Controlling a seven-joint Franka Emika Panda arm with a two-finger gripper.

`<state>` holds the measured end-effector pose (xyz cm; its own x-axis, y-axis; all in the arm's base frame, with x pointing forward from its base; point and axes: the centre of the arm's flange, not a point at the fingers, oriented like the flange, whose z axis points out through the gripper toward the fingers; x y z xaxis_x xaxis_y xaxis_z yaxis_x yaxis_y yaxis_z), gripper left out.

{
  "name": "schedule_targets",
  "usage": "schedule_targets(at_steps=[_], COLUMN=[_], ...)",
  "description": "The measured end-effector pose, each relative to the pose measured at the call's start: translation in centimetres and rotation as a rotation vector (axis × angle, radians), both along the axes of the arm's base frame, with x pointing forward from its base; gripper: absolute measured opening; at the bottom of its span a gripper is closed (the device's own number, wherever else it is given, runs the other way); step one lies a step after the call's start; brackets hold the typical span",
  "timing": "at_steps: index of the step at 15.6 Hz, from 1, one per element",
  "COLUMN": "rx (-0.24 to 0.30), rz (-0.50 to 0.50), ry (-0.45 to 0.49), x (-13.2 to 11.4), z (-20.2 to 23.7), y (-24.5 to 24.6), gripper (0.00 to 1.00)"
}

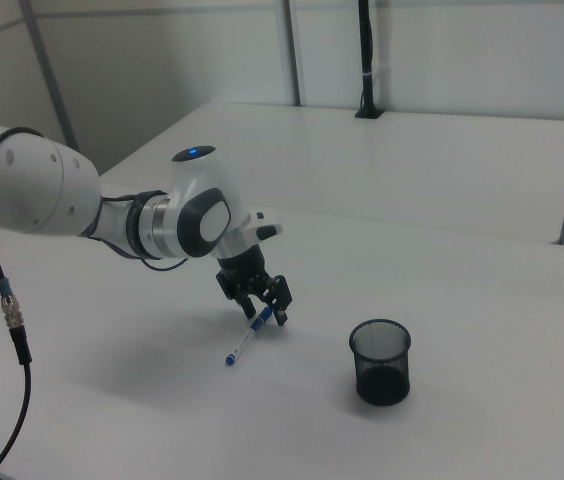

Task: Insert the marker
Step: 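Lower the gripper and close it on the marker's capped end, then lift the marker and carry it above the black mesh cup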

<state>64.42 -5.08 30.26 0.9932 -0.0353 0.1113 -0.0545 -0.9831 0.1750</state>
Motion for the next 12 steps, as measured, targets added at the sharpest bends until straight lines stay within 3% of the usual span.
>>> schedule_targets(at_steps=[6,12], rx=[0.001,0.002], rz=[-0.004,-0.021], ry=[-0.009,-0.023], x=[0.18,0.32], z=[0.36,0.99], y=[0.21,0.2], gripper=[0.17,0.17])
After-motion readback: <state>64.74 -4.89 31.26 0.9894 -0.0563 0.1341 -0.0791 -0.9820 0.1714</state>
